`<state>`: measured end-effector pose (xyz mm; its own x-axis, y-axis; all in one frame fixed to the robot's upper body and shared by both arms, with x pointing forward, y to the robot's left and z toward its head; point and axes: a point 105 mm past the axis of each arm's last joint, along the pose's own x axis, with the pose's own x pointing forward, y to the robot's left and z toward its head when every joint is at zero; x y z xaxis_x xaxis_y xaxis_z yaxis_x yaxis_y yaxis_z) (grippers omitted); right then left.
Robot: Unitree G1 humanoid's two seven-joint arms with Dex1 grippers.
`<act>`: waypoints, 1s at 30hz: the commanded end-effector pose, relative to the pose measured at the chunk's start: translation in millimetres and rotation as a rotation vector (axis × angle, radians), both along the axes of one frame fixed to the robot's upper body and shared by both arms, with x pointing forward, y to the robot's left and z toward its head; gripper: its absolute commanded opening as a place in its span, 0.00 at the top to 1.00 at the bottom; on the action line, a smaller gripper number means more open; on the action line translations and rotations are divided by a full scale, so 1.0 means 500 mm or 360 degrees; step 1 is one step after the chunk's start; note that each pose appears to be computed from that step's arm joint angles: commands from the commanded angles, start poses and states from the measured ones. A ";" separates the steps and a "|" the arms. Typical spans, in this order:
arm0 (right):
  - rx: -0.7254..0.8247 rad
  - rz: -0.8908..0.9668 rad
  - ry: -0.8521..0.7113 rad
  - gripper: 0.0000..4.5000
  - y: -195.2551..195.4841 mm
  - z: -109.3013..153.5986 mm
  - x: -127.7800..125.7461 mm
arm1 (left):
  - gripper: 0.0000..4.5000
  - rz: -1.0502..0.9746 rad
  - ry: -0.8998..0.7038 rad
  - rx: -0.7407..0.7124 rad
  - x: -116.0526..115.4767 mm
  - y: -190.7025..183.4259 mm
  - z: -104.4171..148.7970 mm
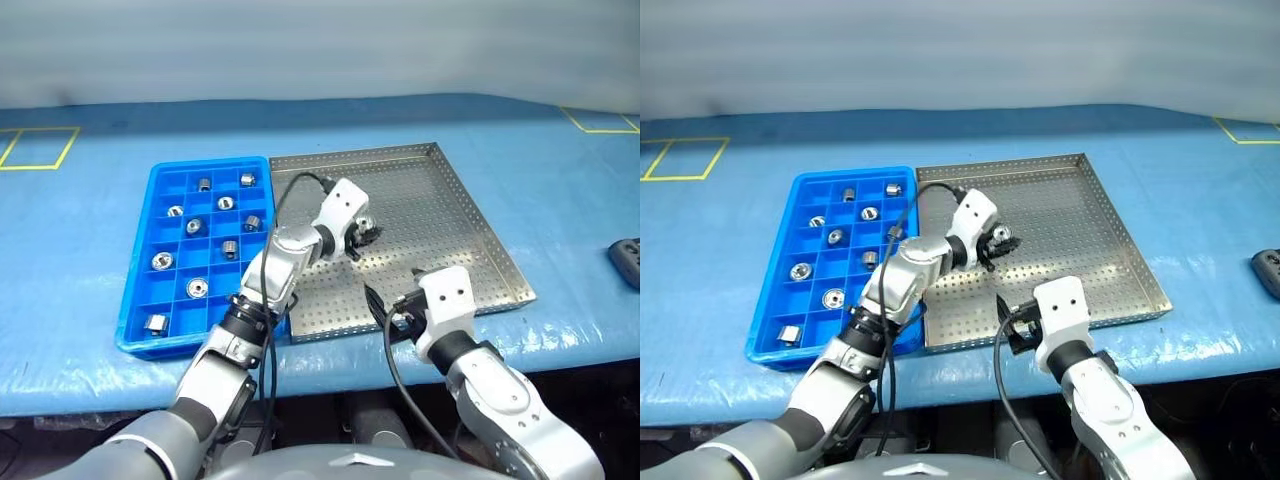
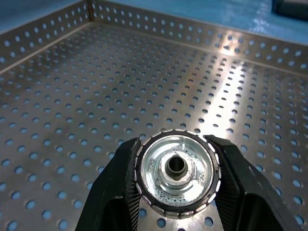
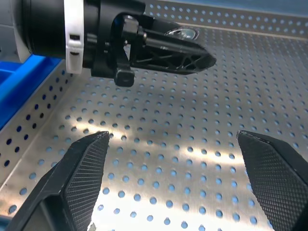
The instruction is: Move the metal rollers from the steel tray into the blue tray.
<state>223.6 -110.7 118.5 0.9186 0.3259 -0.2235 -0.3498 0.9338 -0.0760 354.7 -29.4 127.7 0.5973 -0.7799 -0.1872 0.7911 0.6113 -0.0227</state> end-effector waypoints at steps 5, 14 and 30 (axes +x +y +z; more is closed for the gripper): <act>-0.0040 0.0245 -0.0029 0.00 0.047 0.008 0.035 | 0.62 0.0256 -0.0221 -0.0032 -0.012 0.127 0.061; -0.0025 0.0496 -0.0025 0.00 0.096 0.008 0.052 | 0.62 0.0297 -0.0320 0.0114 -0.084 0.256 0.059; -0.0037 0.0691 -0.0035 0.00 0.139 0.004 0.062 | 0.62 0.0100 -0.0005 0.0486 -0.198 0.361 -0.011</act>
